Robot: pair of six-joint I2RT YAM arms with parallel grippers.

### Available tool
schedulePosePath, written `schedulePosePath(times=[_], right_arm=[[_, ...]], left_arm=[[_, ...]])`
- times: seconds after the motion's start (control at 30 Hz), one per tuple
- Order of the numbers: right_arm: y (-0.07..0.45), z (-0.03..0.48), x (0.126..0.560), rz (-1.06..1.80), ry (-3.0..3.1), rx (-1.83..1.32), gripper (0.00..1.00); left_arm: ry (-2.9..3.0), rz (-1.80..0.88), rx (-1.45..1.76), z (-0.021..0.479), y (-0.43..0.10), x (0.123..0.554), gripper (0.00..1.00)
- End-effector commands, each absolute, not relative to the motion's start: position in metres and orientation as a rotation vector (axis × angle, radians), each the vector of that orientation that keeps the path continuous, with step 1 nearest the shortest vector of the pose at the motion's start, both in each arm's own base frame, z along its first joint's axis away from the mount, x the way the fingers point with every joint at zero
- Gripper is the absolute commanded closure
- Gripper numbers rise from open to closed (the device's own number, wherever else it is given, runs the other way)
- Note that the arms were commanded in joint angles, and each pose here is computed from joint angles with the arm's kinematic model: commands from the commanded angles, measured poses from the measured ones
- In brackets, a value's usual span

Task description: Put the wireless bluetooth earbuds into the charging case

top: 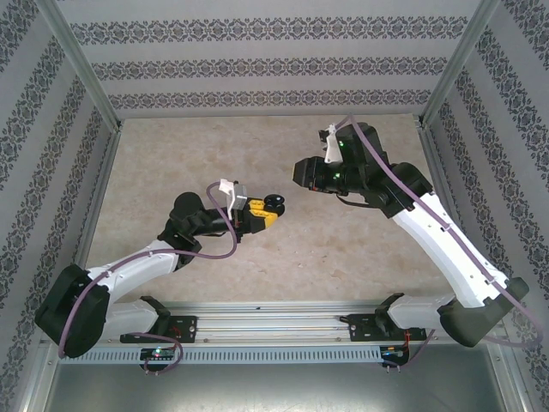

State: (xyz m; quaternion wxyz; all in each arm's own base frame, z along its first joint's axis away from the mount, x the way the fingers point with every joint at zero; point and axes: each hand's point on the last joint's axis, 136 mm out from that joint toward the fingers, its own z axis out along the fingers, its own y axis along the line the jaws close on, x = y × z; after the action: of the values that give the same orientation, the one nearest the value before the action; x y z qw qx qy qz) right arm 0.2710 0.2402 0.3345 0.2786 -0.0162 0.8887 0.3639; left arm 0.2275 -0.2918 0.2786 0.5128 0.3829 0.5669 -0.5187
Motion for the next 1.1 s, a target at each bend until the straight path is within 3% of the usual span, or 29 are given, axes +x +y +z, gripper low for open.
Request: schedulePosePath(times=[0.0, 0.23, 0.47, 0.83, 1.07], right_arm=[[0.251, 0.316, 0.265, 1.072, 2.447, -0.070, 0.72], [0.286, 0.297, 0.253, 1.307, 2.499, -0.101, 0.77], [0.304, 0.296, 0.234, 1.351, 2.508, -0.198, 0.78], [0.283, 0.293, 0.222, 1.197, 2.494, -0.252, 0.77], [0.233, 0.284, 0.229, 0.882, 2.501, -0.151, 0.70]], left_arm=[[1.265, -1.278, 1.029, 0.301, -0.295, 0.208, 1.00], [1.249, -1.255, 1.036, 0.309, -0.296, 0.211, 1.00], [1.353, -1.227, 0.918, 0.301, -0.295, 0.232, 1.00], [1.535, -1.315, 0.694, 0.282, -0.286, 0.258, 1.00], [1.746, -1.284, 0.495, 0.245, -0.270, 0.289, 1.00]])
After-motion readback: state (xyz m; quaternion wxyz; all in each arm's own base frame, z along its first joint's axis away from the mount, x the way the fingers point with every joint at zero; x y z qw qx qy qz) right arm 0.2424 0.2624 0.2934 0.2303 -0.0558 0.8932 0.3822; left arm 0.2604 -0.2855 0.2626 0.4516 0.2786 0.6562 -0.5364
